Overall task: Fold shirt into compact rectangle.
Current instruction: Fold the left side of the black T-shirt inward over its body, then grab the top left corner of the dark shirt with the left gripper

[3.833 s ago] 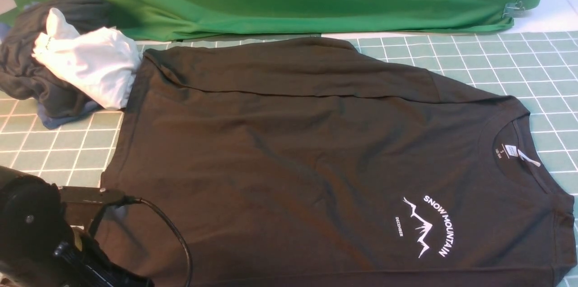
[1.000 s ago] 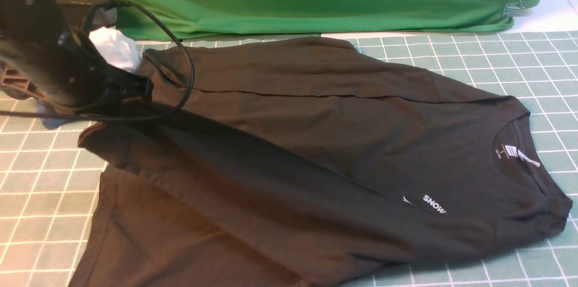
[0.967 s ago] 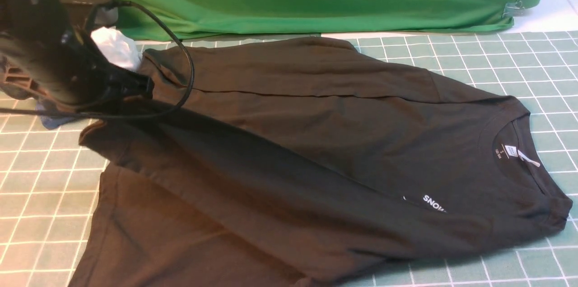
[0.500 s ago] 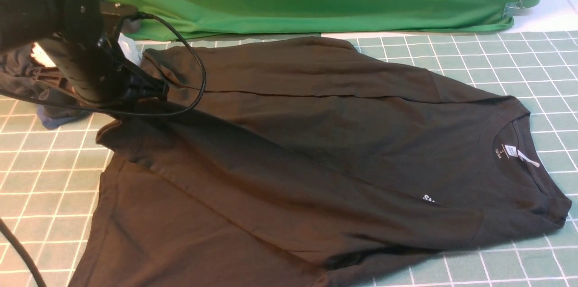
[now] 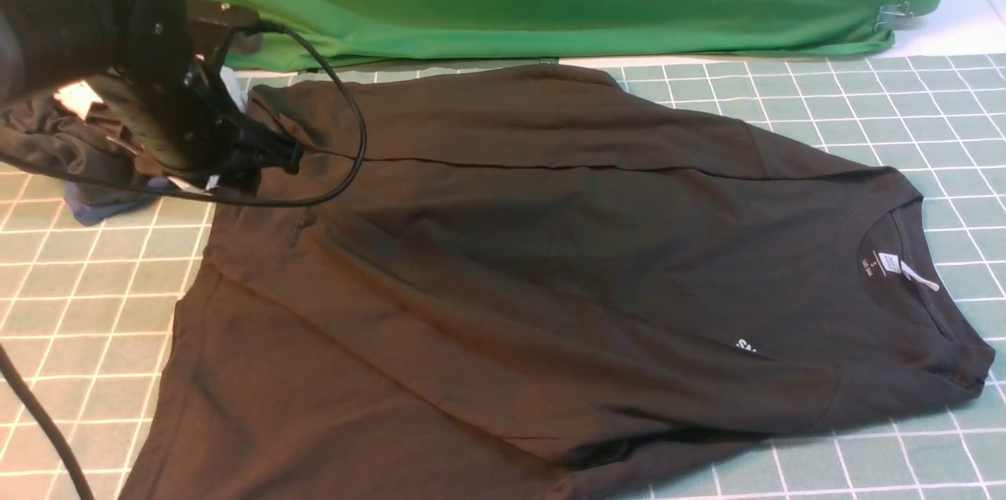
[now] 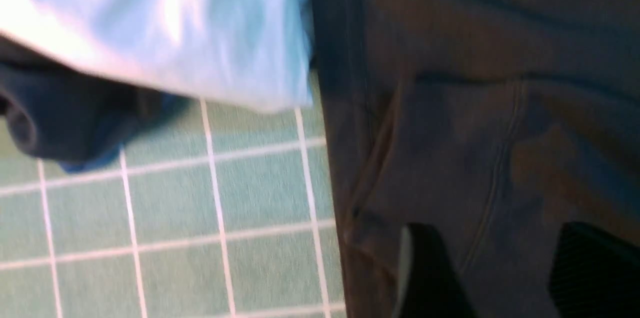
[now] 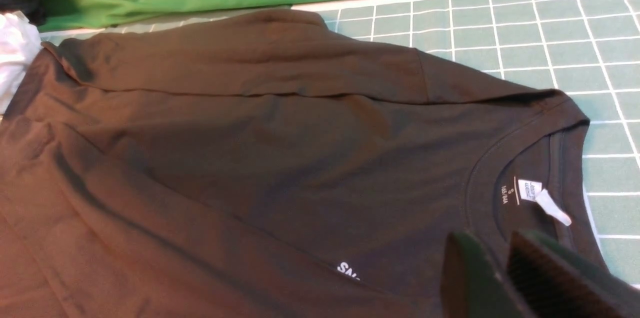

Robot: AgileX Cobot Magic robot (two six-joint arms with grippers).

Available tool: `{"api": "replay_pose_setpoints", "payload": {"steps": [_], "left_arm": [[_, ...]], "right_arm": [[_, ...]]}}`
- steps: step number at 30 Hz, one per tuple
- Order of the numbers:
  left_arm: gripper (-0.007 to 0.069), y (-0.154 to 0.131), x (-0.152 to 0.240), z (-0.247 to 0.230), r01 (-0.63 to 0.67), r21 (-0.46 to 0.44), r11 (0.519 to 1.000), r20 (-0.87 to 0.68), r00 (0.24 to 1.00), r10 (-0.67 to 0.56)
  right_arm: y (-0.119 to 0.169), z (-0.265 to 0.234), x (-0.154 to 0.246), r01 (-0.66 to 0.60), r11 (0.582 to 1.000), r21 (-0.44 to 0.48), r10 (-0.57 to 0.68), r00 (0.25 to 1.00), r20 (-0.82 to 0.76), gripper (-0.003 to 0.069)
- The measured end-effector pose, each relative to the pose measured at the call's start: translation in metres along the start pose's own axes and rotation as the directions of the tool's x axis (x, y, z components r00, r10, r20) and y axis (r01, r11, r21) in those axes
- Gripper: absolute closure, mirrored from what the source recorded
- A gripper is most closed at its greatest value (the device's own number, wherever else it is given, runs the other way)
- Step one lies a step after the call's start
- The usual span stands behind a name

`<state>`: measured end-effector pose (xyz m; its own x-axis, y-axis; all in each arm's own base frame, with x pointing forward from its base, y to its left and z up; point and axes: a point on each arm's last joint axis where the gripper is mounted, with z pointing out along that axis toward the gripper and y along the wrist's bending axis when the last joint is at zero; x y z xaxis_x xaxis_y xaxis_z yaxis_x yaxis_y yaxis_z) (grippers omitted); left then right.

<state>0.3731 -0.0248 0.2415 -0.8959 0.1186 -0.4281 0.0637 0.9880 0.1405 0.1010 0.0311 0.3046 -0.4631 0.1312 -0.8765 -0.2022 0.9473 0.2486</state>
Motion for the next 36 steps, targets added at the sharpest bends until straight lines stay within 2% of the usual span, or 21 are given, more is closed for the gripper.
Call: {"api": "replay_pose_setpoints", "payload": {"steps": [4, 11, 19, 27, 36], "left_arm": [[0.0244, 0.002, -0.017, -0.009, 0.139, 0.013, 0.990, 0.083, 0.987, -0.140], [0.0302, -0.003, -0.064, 0.003, 0.242, 0.088, 0.966, 0.156, 0.955, -0.253], [0.0315, -0.014, -0.093, 0.074, 0.359, 0.082, 0.930, 0.014, 0.932, -0.361], [0.0315, -0.014, -0.098, 0.112, 0.453, 0.052, 0.890, -0.080, 0.890, -0.449], [0.0315, 0.026, -0.095, 0.124, 0.621, 0.049, 0.782, -0.106, 0.782, -0.614]], "right_arm": [[0.000, 0.000, 0.000, 0.000, 1.000, 0.000, 0.000, 1.000, 0.000, 0.0541], [0.000, 0.000, 0.000, 0.000, 1.000, 0.000, 0.000, 1.000, 0.000, 0.0534], [0.000, 0.000, 0.000, -0.001, 1.000, -0.001, 0.001, 1.000, 0.000, 0.0526], [0.000, 0.000, 0.000, -0.002, 1.000, -0.001, 0.002, 1.000, 0.000, 0.0524], [0.000, 0.000, 0.000, -0.002, 1.000, -0.001, 0.002, 1.000, -0.005, 0.0515]]}}
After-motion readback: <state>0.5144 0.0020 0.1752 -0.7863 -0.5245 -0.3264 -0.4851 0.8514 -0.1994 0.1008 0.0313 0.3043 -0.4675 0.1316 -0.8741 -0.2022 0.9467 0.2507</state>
